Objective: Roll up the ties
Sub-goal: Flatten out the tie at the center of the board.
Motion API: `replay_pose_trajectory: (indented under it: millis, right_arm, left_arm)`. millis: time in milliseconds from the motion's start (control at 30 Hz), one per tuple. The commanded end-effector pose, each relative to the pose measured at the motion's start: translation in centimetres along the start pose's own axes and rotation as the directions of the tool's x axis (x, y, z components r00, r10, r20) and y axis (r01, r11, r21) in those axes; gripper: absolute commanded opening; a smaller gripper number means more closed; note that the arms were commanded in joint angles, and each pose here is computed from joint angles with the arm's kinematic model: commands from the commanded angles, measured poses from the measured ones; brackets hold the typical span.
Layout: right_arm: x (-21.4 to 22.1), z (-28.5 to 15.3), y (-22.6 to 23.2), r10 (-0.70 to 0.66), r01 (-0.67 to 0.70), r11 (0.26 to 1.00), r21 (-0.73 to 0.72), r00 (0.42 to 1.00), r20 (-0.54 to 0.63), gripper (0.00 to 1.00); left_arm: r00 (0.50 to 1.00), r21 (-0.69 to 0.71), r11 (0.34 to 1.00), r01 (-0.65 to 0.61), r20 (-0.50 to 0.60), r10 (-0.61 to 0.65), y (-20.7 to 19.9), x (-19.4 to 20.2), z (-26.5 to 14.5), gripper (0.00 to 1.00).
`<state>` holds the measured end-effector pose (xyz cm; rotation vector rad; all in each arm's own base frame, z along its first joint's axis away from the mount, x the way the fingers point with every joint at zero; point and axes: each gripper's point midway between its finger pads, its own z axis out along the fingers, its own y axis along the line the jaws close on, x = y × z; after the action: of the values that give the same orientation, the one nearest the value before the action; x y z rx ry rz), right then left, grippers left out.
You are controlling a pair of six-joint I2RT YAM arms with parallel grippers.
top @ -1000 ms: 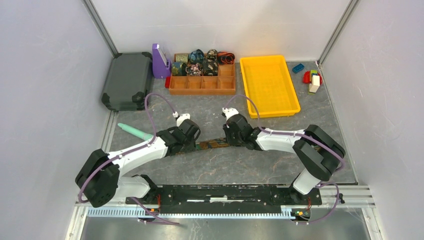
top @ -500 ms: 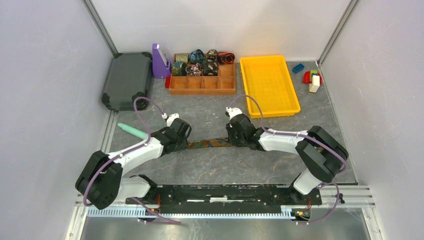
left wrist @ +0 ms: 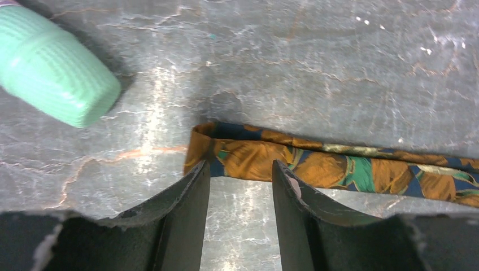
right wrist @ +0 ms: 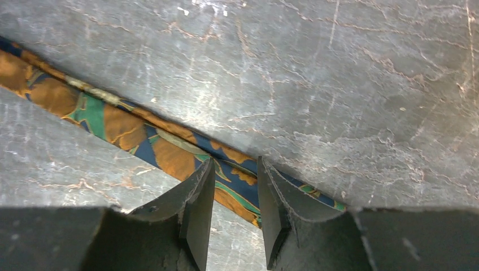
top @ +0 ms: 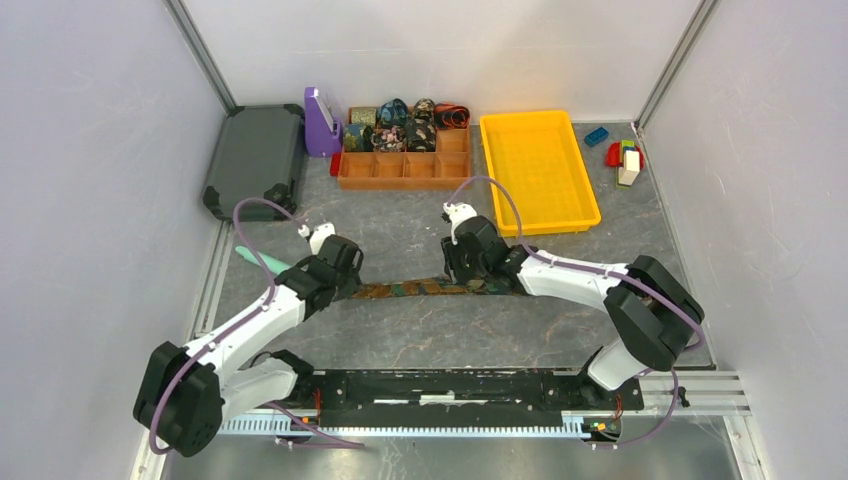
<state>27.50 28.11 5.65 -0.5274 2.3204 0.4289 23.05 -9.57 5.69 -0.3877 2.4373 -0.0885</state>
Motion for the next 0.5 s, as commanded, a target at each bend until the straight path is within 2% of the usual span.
replay_pose_trajectory:
  millis: [0,233,467]
  right_arm:
    - [-2.3,-0.8,2.2,-0.013,0.017,0.998,-0.067,0.998,0.06,0.4]
    - [-1.3,-0.5,2.6,-0.013,0.017,0.996,-0.086,0.999,0.045,0.4]
    - [-1.1,-0.8,2.6,-0.017,0.021,0.996,-0.092,0.999,0.045,0.39]
  left_arm:
    - [0.999,-0.056,0.998,0.03,0.017,-0.029,2.0,-0.6,0.1,0.5]
    - [0.998,0.023,0.998,0.051,0.019,-0.052,1.0,-1.1,0.9,0.43]
    - [0.994,-0.062,0.993,0.104,-0.024,-0.106,2.9,-0.6,2.6,0.39]
